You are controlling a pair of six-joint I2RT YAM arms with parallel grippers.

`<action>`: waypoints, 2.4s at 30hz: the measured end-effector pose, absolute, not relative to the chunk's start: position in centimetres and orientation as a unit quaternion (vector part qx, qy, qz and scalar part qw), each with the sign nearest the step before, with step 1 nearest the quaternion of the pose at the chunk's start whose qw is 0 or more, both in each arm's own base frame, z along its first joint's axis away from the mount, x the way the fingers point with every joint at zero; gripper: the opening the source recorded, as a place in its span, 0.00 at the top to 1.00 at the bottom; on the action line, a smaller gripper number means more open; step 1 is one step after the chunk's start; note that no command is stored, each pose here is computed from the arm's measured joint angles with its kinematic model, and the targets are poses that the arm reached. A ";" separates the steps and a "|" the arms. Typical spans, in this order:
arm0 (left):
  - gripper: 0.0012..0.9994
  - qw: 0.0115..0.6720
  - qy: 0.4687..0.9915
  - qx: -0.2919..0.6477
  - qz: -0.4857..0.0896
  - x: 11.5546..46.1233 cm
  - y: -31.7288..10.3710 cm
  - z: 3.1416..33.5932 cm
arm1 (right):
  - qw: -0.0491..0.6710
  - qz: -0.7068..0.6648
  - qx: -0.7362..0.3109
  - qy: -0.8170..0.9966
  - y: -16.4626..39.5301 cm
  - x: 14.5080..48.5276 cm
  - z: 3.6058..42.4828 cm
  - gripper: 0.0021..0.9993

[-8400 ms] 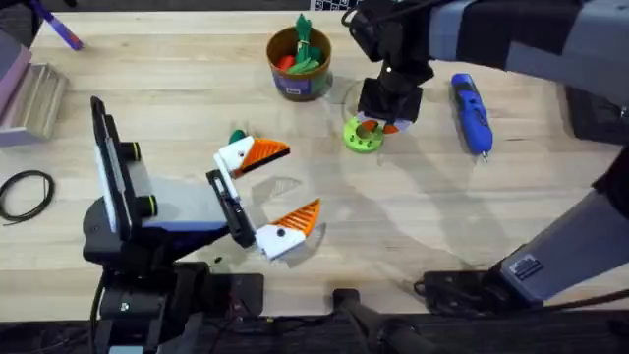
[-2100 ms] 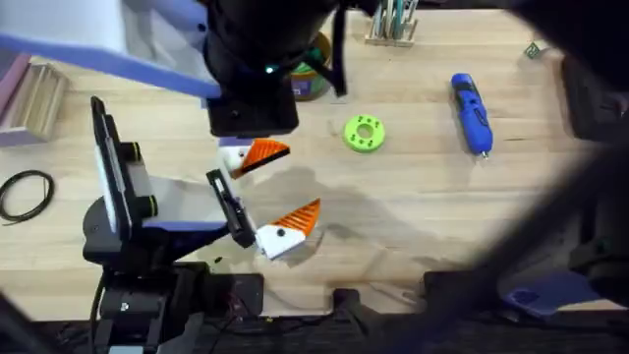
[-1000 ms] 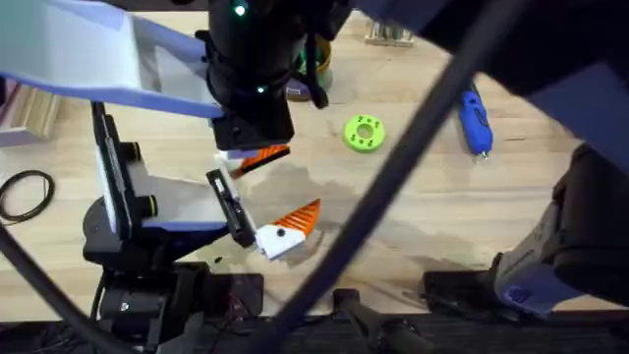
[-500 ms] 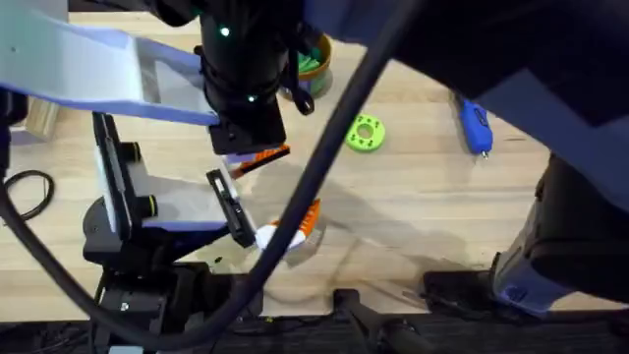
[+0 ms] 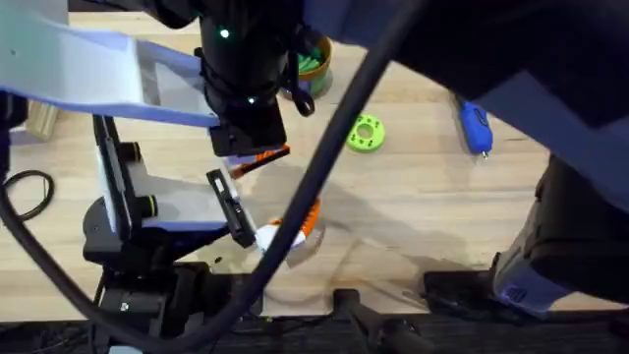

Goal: Pick up the gripper from the table and insert it into the empty holder that is missing its gripper. Then pick up a screw, insert it into the mounting hole, and use the screwdriver to tighten it. Finally, clean up the table by picking up the vegetable and placing it into the bucket.

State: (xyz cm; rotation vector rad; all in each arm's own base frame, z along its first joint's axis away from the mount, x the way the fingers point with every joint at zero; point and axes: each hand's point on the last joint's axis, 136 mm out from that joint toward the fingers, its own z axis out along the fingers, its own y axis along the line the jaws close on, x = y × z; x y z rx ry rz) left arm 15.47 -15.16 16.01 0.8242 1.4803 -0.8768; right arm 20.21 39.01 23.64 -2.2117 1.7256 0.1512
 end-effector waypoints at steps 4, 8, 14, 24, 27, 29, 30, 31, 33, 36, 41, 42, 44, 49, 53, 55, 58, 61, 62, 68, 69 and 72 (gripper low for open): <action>0.01 0.579 0.633 0.352 -0.375 15.5 -15.2 16.0 | 0.165 0.053 -0.776 0.606 39.0 20.2 23.6 1.00; 0.01 0.579 0.633 0.352 -0.375 15.5 -15.2 16.0 | 0.165 0.053 -0.776 0.606 39.0 20.2 23.6 1.00; 0.01 0.579 0.633 0.352 -0.375 15.5 -15.2 16.0 | 0.161 0.052 -0.777 0.606 39.1 20.3 23.3 1.00; 0.01 0.579 0.633 0.352 -0.375 15.5 -15.2 16.0 | 0.149 0.050 -0.778 0.608 38.6 20.0 23.0 1.00; 0.01 0.578 0.633 0.352 -0.375 15.5 -15.2 16.0 | 0.150 0.051 -0.778 0.608 38.7 20.0 23.0 1.00; 0.01 0.579 0.633 0.352 -0.375 15.5 -15.2 16.0 | 0.150 0.052 -0.778 0.608 38.7 20.0 23.1 1.00; 0.01 0.579 0.633 0.352 -0.375 15.5 -15.2 16.0 | 0.150 0.053 -0.778 0.607 38.7 19.9 23.1 1.00; 0.01 0.578 0.633 0.352 -0.375 15.5 -15.2 16.0 | 0.150 0.054 -0.779 0.607 38.7 19.9 23.1 1.00; 0.01 0.579 0.633 0.352 -0.375 15.5 -15.2 16.0 | 0.150 0.054 -0.778 0.607 38.8 19.9 23.1 1.00; 0.01 0.578 0.633 0.352 -0.375 15.5 -15.2 16.0 | 0.150 0.055 -0.778 0.607 38.8 19.9 23.1 1.00; 0.01 0.579 0.633 0.353 -0.375 15.5 -15.2 16.0 | 0.152 0.055 -0.778 0.607 38.9 20.0 23.1 1.00; 0.01 0.579 0.633 0.352 -0.375 15.5 -15.2 16.0 | 0.152 0.055 -0.778 0.607 38.9 20.0 23.1 1.00; 0.01 0.579 0.633 0.352 -0.375 15.5 -15.2 16.0 | 0.152 0.055 -0.778 0.607 38.9 20.0 23.1 1.00; 0.01 0.579 0.633 0.352 -0.375 15.5 -15.2 16.0 | 0.152 0.055 -0.778 0.607 38.9 20.0 23.1 1.00; 0.01 0.579 0.633 0.353 -0.375 15.5 -15.2 16.0 | 0.153 0.055 -0.778 0.607 38.9 20.0 23.1 1.00; 0.01 0.579 0.633 0.352 -0.375 15.5 -15.2 16.0 | 0.154 0.055 -0.778 0.606 39.0 20.0 23.1 1.00; 0.01 0.579 0.633 0.353 -0.375 15.5 -15.2 16.0 | 0.159 0.056 -0.777 0.606 39.2 20.2 23.1 1.00; 0.01 0.579 0.633 0.352 -0.375 15.5 -15.2 16.0 | 0.161 0.057 -0.777 0.606 39.4 20.3 23.1 1.00; 0.01 0.579 0.633 0.352 -0.375 15.5 -15.2 16.0 | 0.161 0.057 -0.777 0.606 39.4 20.3 23.1 1.00; 0.01 0.578 0.633 0.352 -0.375 15.5 -15.2 16.0 | 0.158 0.056 -0.778 0.606 39.3 20.2 23.0 1.00; 0.01 0.578 0.633 0.352 -0.375 15.5 -15.2 16.0 | 0.158 0.057 -0.778 0.606 39.3 20.2 23.0 1.00; 0.01 0.578 0.633 0.352 -0.375 15.5 -15.2 16.0 | 0.157 0.057 -0.778 0.606 39.3 20.1 23.0 1.00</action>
